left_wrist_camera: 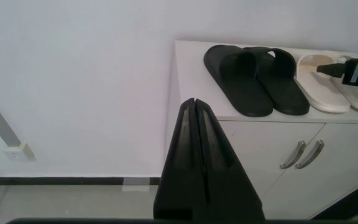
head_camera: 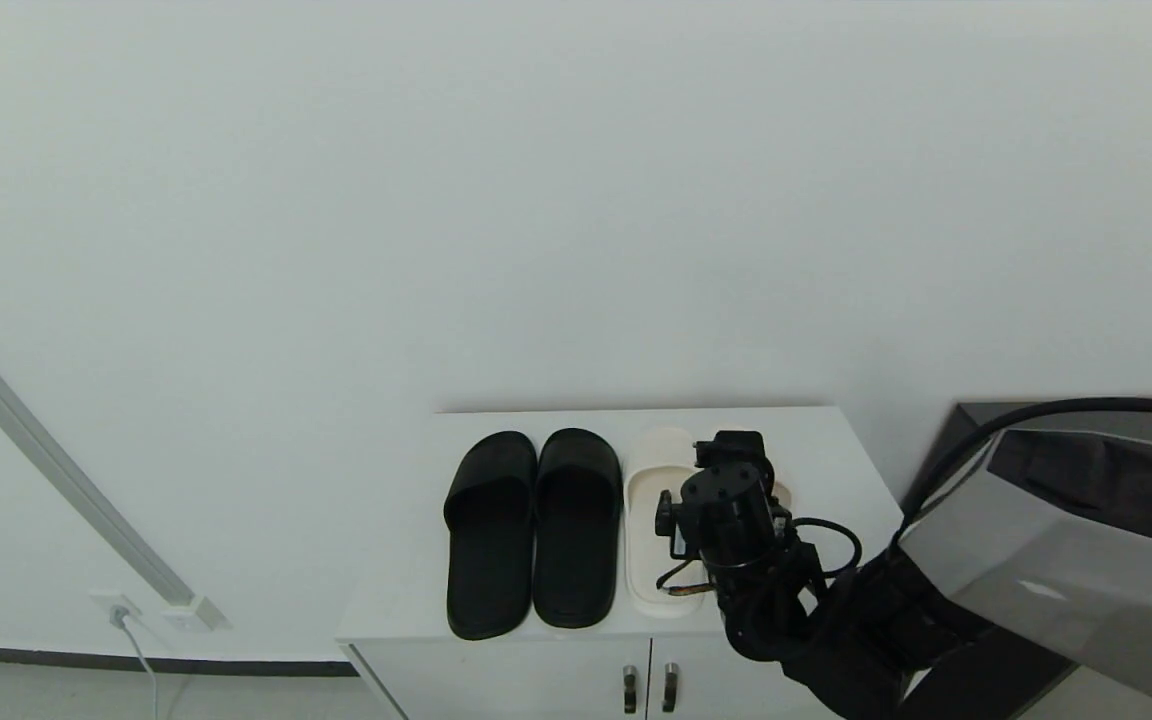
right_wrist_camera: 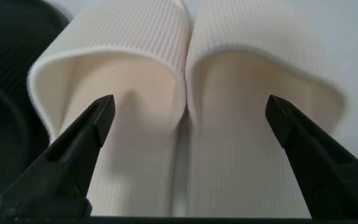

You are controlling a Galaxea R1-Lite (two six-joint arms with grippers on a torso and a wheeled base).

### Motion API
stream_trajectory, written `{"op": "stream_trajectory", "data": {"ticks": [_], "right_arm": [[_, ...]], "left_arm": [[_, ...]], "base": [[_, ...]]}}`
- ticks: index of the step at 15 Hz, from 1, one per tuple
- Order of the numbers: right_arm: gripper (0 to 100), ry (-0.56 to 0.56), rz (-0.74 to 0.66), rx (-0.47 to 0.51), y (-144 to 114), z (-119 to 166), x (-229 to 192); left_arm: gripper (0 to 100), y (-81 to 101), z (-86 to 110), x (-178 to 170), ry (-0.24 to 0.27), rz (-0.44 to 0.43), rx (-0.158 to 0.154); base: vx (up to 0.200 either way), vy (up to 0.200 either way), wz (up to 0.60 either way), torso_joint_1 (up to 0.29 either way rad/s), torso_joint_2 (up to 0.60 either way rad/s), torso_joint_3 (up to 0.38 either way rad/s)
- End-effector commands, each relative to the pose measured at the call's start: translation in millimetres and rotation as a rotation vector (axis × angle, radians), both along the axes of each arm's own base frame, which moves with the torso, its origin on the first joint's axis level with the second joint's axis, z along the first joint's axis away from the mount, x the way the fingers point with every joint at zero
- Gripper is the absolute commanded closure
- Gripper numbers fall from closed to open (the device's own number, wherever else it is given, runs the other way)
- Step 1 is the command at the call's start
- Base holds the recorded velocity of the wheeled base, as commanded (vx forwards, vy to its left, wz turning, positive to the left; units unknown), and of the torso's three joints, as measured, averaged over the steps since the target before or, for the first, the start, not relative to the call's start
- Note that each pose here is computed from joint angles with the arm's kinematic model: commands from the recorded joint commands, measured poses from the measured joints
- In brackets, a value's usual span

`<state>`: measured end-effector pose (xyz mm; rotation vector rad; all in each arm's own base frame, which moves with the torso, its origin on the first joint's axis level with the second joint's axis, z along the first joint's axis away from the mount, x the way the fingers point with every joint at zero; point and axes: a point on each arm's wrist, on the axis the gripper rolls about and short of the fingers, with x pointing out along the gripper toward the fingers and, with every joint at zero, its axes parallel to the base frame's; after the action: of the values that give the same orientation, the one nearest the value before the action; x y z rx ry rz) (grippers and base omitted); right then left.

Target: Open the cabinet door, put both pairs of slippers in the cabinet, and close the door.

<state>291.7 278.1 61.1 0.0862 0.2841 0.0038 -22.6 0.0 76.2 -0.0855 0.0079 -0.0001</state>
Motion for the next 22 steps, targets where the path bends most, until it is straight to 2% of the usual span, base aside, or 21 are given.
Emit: {"op": "stream_trajectory", "data": {"ticks": [1,8,9,14,17,19,22], "right_arm": [[0,-0.007,-0.021,0.004,5,-11,18],[0,-0.045,-0.036,-0.022,6,-6,38],[100,-0.045,-0.036,-0.035,5,-6,39],[100,-0.052,-0.029,-0.056,4,-6,36],[100,-0.095,-0.014,-0.072,-2,5,30],[100,-0.182,0.035,-0.128,-14,29,15],[100,-0.275,0.119,-0.134,-32,66,0]], "left_arm": [[100,0.0,0.3,0,0.001,0.000,0.000],[100,0.0,0.3,0,0.001,0.000,0.000],[100,0.0,0.3,0,0.001,0.000,0.000],[100,0.0,0.3,0,0.001,0.000,0.000],[100,0.0,-0.2,0,0.001,0.000,0.000],[100,0.0,-0.1,0,-0.003,0.002,0.000],[100,0.0,0.0,0,-0.006,0.002,-0.002]], "base": [[0.000,0.000,0.00,0.000,0.00,0.000],[0.000,0.000,0.00,0.000,0.00,0.000],[0.000,0.000,0.00,0.000,0.00,0.000],[0.000,0.000,0.00,0.000,0.00,0.000],[0.000,0.000,0.00,0.000,0.00,0.000],[0.000,0.000,0.00,0.000,0.00,0.000],[0.000,0.000,0.00,0.000,0.00,0.000]]}}
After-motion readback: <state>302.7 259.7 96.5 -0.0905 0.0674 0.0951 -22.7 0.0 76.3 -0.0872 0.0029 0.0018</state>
